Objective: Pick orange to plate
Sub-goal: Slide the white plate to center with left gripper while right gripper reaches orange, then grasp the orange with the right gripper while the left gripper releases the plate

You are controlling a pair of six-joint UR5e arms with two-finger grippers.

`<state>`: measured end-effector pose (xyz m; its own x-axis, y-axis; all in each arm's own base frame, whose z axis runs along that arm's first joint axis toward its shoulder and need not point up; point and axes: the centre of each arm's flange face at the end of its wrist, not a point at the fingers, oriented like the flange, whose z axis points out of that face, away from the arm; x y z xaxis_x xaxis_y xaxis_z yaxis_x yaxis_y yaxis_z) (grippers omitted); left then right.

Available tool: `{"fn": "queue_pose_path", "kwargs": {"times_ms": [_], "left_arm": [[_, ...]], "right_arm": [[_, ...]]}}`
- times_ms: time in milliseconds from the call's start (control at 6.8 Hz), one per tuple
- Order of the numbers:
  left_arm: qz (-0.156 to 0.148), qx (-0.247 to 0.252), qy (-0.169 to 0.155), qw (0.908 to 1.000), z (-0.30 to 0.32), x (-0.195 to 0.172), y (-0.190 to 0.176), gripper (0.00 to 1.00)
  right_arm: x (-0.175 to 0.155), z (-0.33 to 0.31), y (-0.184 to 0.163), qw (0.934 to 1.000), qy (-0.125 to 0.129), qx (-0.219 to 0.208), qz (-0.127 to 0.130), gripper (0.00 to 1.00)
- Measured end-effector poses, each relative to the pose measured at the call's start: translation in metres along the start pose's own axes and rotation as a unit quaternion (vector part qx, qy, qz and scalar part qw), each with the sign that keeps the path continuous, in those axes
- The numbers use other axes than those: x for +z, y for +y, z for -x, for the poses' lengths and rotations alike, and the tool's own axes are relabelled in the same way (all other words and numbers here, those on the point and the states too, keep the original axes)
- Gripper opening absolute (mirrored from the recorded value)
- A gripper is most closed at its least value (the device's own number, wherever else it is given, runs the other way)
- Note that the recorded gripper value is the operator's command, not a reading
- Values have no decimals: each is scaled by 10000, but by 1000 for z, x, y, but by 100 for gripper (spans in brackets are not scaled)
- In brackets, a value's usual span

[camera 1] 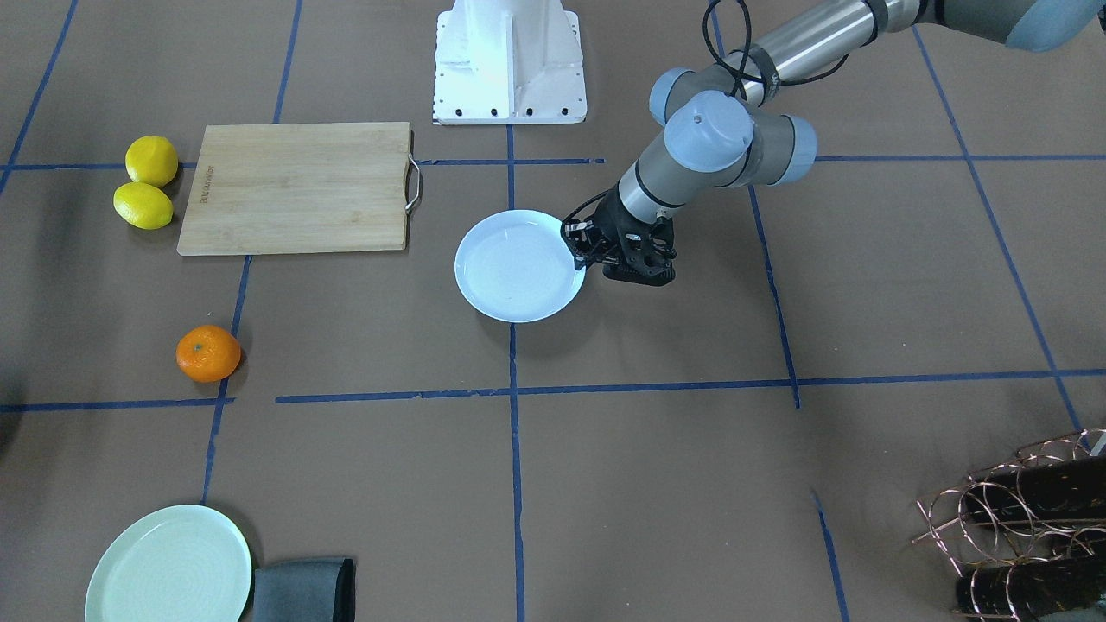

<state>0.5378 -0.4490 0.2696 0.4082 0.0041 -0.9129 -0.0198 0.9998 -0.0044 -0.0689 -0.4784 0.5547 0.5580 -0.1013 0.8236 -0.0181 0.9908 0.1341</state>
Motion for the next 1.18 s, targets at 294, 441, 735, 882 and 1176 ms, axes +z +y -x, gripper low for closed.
{"fn": "queue_pose_path", "kwargs": {"times_ms": [294, 441, 735, 882, 1176], "left_arm": [[-19, -24, -65, 10000, -4, 12, -2, 83], [-43, -4, -48, 10000, -3, 13, -2, 92], [-208, 81, 209, 9995, -6, 1, -2, 96], [-273, 56, 306, 9991, -8, -7, -1, 98], [-430, 17, 325, 9985, 4, -19, 4, 98]], "right_arm": [[17, 35, -13, 9996, -98, 229, 122, 100], [29, 61, -21, 9990, -156, 373, 212, 100], [62, 122, -35, 9979, -126, 552, 320, 100], [85, 154, -37, 9980, 50, 561, 271, 100], [129, 191, -37, 9980, 439, 433, 133, 100]]}}
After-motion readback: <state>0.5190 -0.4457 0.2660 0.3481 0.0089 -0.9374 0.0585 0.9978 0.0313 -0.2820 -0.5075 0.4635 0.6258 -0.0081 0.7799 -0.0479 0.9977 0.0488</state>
